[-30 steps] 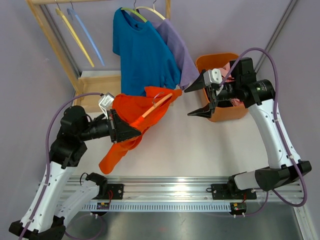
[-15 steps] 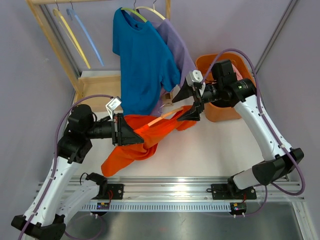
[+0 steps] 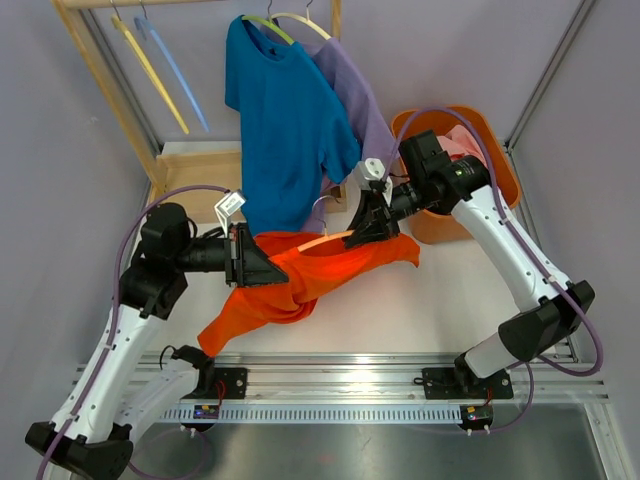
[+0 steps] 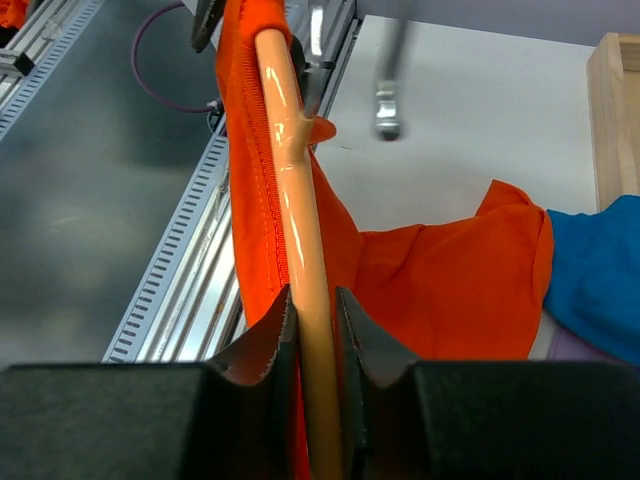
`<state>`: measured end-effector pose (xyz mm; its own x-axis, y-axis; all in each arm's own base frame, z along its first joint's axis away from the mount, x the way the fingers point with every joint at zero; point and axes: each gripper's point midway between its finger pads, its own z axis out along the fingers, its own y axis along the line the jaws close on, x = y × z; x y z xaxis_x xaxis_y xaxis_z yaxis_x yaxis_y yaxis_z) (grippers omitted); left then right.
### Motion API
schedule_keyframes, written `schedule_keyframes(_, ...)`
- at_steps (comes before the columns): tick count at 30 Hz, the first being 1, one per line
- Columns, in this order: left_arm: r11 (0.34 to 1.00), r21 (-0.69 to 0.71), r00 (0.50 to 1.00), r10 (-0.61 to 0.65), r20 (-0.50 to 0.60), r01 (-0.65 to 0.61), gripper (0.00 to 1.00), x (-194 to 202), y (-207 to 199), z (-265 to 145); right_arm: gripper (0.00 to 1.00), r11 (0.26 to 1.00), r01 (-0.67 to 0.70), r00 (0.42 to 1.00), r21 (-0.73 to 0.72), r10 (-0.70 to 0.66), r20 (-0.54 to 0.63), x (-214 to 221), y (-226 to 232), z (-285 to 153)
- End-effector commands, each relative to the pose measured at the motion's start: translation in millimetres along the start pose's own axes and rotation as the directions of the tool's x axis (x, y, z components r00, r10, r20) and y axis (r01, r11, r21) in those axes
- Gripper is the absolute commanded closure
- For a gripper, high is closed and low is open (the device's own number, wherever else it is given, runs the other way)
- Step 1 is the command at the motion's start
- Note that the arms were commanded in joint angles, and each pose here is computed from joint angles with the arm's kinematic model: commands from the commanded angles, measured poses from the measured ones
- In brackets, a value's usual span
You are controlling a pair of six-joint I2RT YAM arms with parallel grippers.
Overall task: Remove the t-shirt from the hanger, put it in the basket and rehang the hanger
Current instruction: Pick up the hanger from the clothesline.
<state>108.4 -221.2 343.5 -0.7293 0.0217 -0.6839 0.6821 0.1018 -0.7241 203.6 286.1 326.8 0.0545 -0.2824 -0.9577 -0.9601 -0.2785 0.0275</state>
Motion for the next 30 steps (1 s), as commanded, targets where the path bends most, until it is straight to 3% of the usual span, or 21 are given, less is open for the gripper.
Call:
schedule_keyframes(1,0.987,0.058,0.989,0.15,0.015,-0.151,1.0,-10,-12,1,0.9,1.0,0.024,0.999,0.017,-0.024,-0.035,-4,5,-4)
schedule_keyframes(2,0.987,0.054,0.989,0.151,0.014,-0.151,1.0,-10,-12,1,1.0,0.999,0.033,0.999,0.021,-0.033,-0.039,-4,6,-5)
schedule_keyframes(5,0.985,0.007,0.985,0.173,0.024,-0.173,0.96,-15,-7,1,1.0,0.999,0.042,0.997,0.029,-0.04,-0.069,0,10,-8)
schedule_keyframes(7,0.977,-0.06,0.978,0.205,0.031,-0.203,0.7,-19,2,-1,1.0,0.999,0.026,0.994,0.022,-0.023,-0.108,6,19,-12)
schedule_keyframes(9,0.957,-0.119,0.962,0.271,0.044,-0.264,0.54,-27,5,-4,1.0,1.0,0.013,0.988,0.017,-0.011,-0.153,14,24,-16)
schedule_keyframes(10,0.954,-0.133,0.961,0.275,0.041,-0.267,0.36,-26,6,-5,1.0,1.0,0.003,0.986,0.017,0.0,-0.166,17,25,-17)
schedule_keyframes(13,0.932,-0.17,0.942,0.332,0.054,-0.319,0.16,-33,5,-9,1.0,1.0,-0.004,0.977,0.022,0.009,-0.215,31,30,-20)
schedule_keyframes(17,0.923,-0.174,0.931,0.359,0.064,-0.344,0.06,-39,5,-8,1.0,1.0,-0.011,0.972,0.025,0.016,-0.232,39,36,-21)
schedule_keyframes(26,0.927,-0.158,0.924,0.361,0.127,-0.34,0.03,-63,21,8,1.0,0.997,-0.073,0.977,-0.006,0.07,-0.2,38,38,-12)
schedule_keyframes(30,0.925,-0.121,0.922,0.373,0.105,-0.361,0.03,-66,25,28,1.0,0.997,-0.071,0.978,-0.034,0.063,-0.197,37,42,-6)
